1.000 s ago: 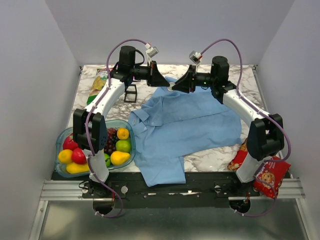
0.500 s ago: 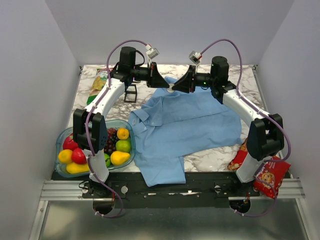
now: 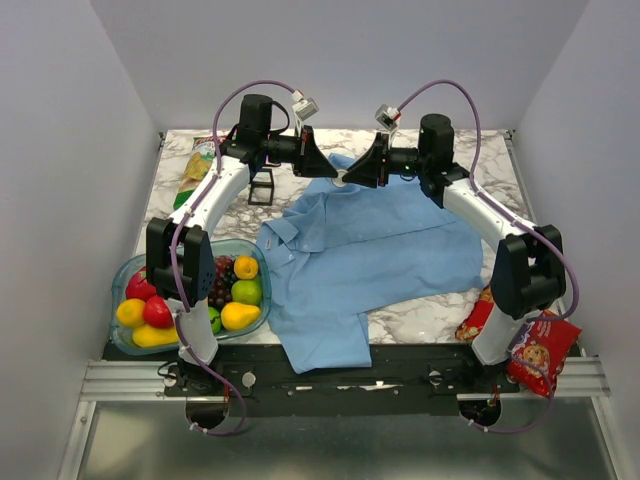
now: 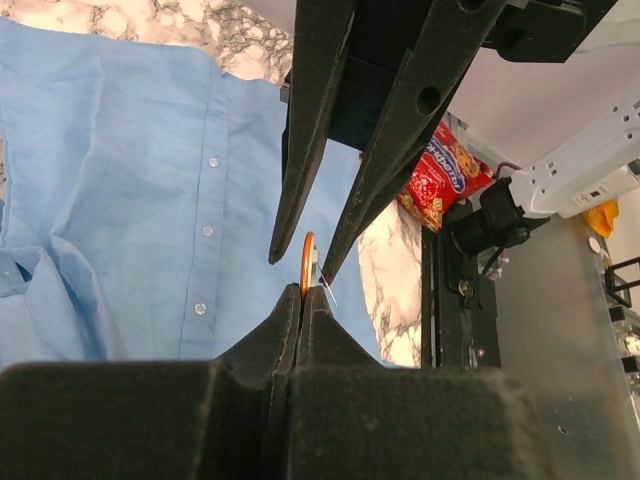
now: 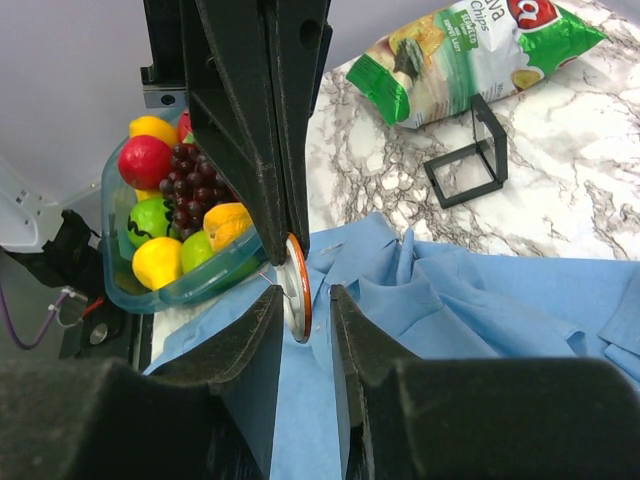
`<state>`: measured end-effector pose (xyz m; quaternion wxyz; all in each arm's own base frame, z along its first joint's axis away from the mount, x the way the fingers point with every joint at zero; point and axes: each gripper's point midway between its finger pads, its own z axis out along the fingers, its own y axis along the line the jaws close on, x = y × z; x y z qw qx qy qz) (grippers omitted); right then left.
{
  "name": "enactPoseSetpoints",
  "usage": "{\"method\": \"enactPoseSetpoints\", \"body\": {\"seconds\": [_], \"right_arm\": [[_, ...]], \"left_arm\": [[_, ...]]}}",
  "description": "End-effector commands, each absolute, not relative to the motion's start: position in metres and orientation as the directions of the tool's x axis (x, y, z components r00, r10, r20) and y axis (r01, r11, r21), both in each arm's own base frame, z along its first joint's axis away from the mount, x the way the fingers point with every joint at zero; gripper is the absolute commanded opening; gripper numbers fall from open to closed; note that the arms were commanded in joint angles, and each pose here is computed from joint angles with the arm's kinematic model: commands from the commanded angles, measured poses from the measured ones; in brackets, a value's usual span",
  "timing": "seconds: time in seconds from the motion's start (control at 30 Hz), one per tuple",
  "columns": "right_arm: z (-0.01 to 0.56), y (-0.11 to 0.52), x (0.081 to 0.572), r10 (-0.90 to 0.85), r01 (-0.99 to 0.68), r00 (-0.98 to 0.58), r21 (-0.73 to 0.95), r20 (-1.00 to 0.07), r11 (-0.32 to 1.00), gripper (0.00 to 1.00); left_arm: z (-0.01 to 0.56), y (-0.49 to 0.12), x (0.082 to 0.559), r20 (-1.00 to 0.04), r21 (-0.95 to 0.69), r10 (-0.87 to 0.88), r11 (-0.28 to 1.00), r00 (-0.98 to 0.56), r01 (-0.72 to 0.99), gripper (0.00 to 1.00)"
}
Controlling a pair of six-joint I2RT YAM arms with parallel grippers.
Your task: Remove the brooch from the garment
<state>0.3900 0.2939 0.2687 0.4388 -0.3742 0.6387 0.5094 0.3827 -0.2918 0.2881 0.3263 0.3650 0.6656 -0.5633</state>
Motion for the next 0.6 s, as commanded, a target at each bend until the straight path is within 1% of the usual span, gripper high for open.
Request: {"method": "enactPoseSetpoints", "body": {"seconds": [0.0, 0.27, 0.57], "right_arm": [[0.264, 0.295, 0.403, -0.031, -0.916, -0.331, 0.314, -0.943, 0.248, 0.33], [0.263, 0.296, 0.407, -0.033, -0.917, -0.327, 0.309, -0.944, 0.254, 0.33], [0.260, 0.293, 0.418, -0.023, -0.899, -0.331, 0.307, -0.944, 0.311, 0.33]], "left_arm": [[0.297, -0.297, 0.378, -0.857, -0.495, 0.126, 0.061, -0.499, 0.867, 0.00], [0.297, -0.298, 0.379, -0.857, -0.495, 0.127, 0.063, -0.499, 0.867, 0.00], [0.297, -0.299, 0.378, -0.857, -0.495, 0.131, 0.057, -0.498, 0.867, 0.00]]}}
